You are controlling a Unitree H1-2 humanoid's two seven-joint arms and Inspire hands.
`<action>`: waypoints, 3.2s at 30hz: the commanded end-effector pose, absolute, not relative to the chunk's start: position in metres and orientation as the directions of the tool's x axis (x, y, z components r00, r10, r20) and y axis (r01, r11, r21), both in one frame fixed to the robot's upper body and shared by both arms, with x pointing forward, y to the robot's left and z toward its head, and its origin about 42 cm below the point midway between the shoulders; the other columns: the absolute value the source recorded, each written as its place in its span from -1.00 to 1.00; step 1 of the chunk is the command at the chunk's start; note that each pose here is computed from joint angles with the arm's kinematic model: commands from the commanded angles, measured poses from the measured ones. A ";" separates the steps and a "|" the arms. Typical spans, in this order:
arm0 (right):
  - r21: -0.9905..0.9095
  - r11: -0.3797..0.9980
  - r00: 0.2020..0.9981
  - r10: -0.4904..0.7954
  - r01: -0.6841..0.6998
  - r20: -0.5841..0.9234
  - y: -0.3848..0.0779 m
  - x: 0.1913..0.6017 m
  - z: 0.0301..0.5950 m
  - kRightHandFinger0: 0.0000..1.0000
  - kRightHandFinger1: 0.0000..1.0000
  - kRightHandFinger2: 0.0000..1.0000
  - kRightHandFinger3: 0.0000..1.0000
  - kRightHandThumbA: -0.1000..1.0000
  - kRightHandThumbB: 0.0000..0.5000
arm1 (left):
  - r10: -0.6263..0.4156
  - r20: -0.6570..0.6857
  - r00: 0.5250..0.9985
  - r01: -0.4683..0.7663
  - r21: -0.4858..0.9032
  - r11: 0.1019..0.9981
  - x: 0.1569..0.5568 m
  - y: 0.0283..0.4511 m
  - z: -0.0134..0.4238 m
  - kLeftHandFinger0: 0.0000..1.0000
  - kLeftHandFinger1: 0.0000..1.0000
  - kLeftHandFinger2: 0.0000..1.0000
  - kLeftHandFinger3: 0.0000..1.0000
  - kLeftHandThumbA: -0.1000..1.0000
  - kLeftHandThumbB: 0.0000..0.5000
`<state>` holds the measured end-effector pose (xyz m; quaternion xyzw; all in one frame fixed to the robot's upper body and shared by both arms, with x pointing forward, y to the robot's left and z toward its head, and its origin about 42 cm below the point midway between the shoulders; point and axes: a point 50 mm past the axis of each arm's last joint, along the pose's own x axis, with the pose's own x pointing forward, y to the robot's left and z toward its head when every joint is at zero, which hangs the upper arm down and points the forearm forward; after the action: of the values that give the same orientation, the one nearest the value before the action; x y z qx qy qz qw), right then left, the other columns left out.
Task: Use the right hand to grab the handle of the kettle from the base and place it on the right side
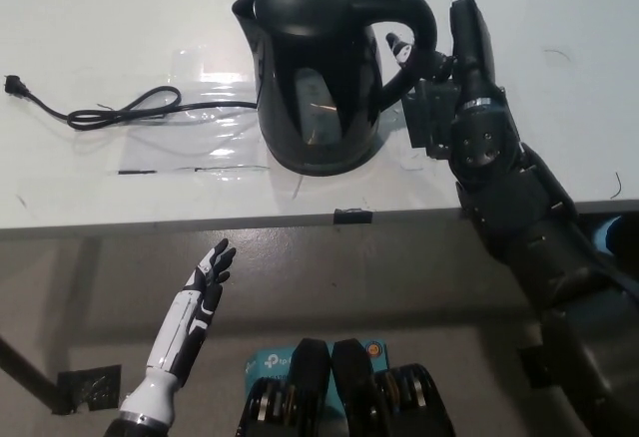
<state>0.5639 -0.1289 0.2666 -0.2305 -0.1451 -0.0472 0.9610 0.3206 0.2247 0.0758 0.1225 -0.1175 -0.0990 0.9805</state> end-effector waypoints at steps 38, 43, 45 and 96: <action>0.094 0.887 0.732 -0.430 0.453 0.528 -0.146 0.568 0.352 -1.00 -0.81 -0.04 -0.06 -0.99 -0.89 | -0.240 0.206 0.949 0.191 0.230 0.954 0.302 0.230 0.067 1.00 1.00 1.00 1.00 1.00 1.00; 0.110 0.871 0.674 -0.444 0.478 0.590 -0.174 0.569 0.372 -1.00 -0.86 -0.10 0.10 -0.92 -0.97 | -0.238 0.211 0.948 0.185 0.245 0.952 0.303 0.233 0.070 1.00 1.00 1.00 1.00 1.00 1.00; 0.103 0.860 0.646 -0.449 0.500 0.617 -0.184 0.567 0.376 -0.90 -0.95 -0.31 -0.02 -0.96 -0.91 | -0.234 0.211 0.949 0.180 0.246 0.952 0.302 0.235 0.070 1.00 1.00 1.00 1.00 1.00 1.00; -0.412 0.779 0.797 -0.179 0.473 0.577 -0.257 0.559 0.286 1.00 1.00 1.00 1.00 0.39 0.39 | -0.179 0.214 0.960 0.140 0.186 0.972 0.294 0.245 0.067 1.00 1.00 1.00 1.00 1.00 1.00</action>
<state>0.5502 -0.2543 0.2575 -0.2882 -0.2235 -0.2324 0.9016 0.2943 0.2411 0.0573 0.0909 -0.0839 -0.0836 0.9888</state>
